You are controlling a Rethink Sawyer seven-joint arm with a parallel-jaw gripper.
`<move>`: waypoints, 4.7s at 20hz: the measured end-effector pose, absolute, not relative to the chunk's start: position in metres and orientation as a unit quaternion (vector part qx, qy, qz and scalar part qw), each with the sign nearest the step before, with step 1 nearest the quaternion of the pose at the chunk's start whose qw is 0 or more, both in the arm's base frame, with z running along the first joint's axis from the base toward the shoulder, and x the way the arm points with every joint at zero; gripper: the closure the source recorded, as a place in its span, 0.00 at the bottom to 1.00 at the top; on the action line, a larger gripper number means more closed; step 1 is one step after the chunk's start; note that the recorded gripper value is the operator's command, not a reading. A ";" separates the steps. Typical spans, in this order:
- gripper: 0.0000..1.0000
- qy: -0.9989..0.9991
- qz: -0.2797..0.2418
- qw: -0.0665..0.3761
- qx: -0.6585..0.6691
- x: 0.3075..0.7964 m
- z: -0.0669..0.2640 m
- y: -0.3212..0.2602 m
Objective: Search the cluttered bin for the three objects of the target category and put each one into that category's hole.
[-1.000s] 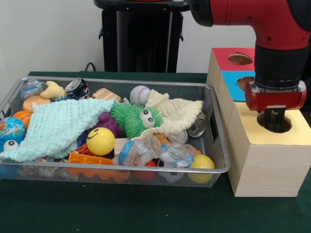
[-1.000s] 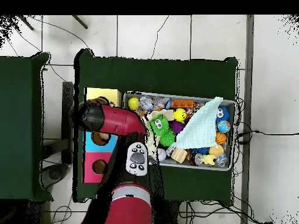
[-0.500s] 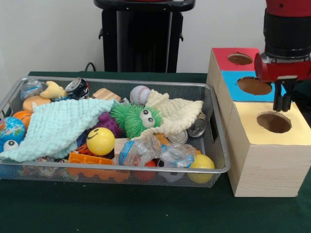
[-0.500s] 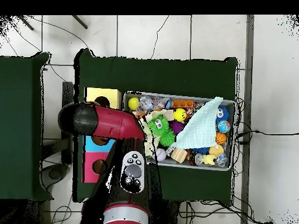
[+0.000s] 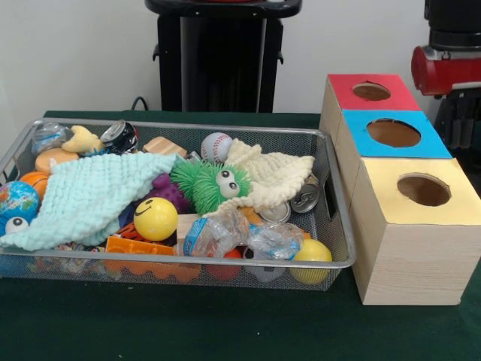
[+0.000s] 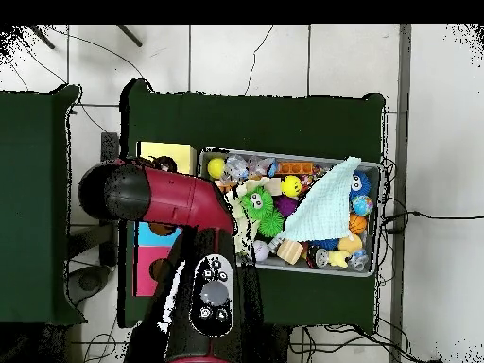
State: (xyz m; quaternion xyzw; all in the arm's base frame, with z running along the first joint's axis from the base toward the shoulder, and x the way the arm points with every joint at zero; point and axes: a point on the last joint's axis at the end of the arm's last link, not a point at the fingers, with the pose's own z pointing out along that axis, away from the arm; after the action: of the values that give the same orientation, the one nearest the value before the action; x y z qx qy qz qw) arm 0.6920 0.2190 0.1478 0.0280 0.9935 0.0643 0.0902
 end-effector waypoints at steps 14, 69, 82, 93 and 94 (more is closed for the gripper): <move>1.00 0.995 0.054 0.067 0.047 0.700 0.184 0.143; 1.00 0.996 -0.027 0.077 0.025 0.711 0.162 -0.052; 1.00 0.995 -0.034 0.092 0.015 0.739 0.182 -0.070; 1.00 0.993 -0.031 0.112 0.015 0.768 0.178 -0.095; 1.00 0.993 -0.031 0.112 0.015 0.769 0.177 -0.096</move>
State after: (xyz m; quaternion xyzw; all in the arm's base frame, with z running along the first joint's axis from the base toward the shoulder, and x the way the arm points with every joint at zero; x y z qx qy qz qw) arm 0.7686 -0.0960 0.1771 0.0150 0.9931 -0.0310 0.1121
